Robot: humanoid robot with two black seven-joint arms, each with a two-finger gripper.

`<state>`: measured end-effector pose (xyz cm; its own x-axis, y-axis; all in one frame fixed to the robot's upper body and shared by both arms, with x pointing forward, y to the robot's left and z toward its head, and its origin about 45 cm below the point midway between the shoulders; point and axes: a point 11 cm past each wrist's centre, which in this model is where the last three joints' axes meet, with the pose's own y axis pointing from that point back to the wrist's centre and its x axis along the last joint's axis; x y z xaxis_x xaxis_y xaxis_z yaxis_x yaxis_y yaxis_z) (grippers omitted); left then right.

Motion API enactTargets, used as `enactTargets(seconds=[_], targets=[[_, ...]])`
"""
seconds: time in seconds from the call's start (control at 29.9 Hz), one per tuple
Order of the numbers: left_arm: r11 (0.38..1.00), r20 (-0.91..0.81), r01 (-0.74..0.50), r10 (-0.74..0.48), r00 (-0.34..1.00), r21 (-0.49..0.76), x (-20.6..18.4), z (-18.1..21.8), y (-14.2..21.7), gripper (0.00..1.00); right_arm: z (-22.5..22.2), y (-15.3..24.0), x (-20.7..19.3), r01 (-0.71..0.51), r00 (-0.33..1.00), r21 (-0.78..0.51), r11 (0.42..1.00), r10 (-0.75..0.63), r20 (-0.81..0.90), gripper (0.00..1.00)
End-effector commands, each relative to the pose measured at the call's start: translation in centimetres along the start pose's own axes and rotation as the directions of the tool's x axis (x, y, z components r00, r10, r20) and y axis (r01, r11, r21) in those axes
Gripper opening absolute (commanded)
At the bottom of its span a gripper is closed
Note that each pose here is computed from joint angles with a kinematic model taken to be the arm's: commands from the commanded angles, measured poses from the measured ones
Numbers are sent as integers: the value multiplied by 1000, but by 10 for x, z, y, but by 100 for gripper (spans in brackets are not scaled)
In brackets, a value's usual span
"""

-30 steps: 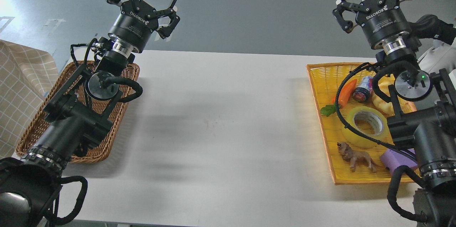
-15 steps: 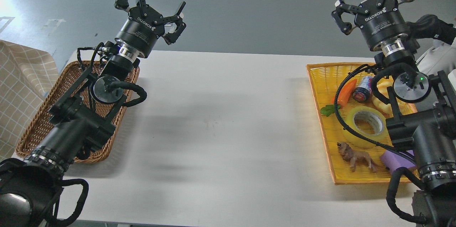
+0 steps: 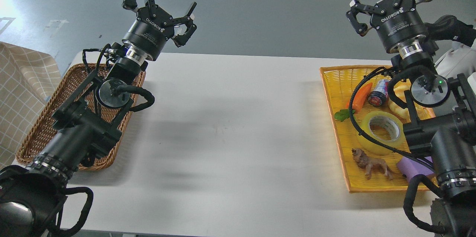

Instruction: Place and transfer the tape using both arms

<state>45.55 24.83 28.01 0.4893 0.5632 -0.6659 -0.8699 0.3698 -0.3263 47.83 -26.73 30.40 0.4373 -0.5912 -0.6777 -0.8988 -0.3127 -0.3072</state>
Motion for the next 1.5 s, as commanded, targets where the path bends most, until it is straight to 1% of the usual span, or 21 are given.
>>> enactTargets(seconds=[0.0,1.07,1.47], targets=[[1000,0,1,-1,1000,2,0,-1,1,98,0,0,0,-1,1000,0,1000,1,0,100],[1000,1,6,-6,1000,-5,-2,1,0,98,2,3,2,-5,1000,-6,1000,5,-1,100],[1000,0,11,-11,1000,-7,-4,1,-1,98,13,-3,-6,20,999,-55,998,-21,-24,100]])
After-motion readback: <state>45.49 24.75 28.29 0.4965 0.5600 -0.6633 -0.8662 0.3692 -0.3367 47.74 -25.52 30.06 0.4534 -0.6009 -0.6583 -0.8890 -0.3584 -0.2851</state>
